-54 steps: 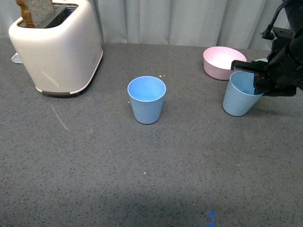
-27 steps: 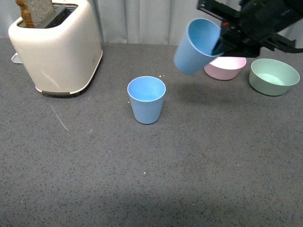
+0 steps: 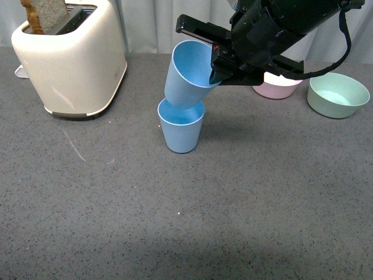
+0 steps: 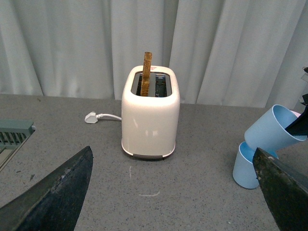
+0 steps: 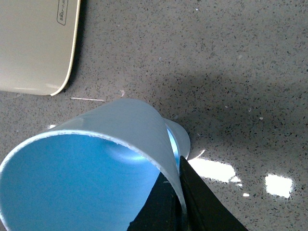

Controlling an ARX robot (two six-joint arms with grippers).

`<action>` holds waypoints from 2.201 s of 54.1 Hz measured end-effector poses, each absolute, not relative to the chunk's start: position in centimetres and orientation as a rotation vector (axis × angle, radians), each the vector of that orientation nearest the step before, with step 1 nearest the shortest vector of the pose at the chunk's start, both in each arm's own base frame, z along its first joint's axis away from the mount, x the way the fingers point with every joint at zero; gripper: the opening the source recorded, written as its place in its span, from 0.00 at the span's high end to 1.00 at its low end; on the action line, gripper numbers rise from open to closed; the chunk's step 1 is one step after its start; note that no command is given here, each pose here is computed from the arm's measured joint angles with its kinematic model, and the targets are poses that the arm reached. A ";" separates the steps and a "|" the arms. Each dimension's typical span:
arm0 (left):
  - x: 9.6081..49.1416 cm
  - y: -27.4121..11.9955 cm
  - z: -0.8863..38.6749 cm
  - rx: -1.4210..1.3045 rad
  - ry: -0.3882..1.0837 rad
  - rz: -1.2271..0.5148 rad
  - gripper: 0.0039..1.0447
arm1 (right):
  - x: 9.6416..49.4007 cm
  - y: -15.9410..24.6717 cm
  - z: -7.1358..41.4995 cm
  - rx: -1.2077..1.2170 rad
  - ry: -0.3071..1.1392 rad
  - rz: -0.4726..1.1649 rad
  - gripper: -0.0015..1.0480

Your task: Stack blue cups with both arms

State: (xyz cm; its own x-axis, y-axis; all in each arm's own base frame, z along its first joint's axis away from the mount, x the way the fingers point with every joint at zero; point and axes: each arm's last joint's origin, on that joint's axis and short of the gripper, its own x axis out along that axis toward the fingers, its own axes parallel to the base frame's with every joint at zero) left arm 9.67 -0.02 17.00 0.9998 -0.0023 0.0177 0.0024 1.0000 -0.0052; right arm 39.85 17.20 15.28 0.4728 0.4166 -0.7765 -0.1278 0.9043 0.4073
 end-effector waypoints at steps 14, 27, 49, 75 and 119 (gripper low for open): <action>9.7 0.0 17.0 -0.005 -0.018 -0.002 0.06 | 39.5 17.0 15.7 0.308 1.002 0.354 0.61; 9.7 0.0 17.0 -0.005 -0.018 -0.003 0.06 | 37.3 13.7 15.5 0.015 0.448 0.083 0.51; 9.7 0.0 17.0 -0.005 -0.018 -0.002 0.06 | 25.5 4.6 15.9 -0.001 0.021 0.003 0.99; 9.7 0.0 17.0 -0.005 -0.018 -0.002 0.06 | 19.2 1.7 16.1 0.001 0.015 0.002 0.99; 9.7 0.0 17.0 -0.005 -0.018 -0.002 0.06 | 13.4 0.0 16.4 0.003 0.007 0.001 0.99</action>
State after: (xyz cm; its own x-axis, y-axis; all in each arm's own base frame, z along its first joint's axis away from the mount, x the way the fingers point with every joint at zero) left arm 9.67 -0.02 17.00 0.9998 -0.0019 0.0181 0.0020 1.0000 -0.0052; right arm 13.40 0.03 16.42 1.0000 0.0008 -0.0074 -0.0007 1.0000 0.0028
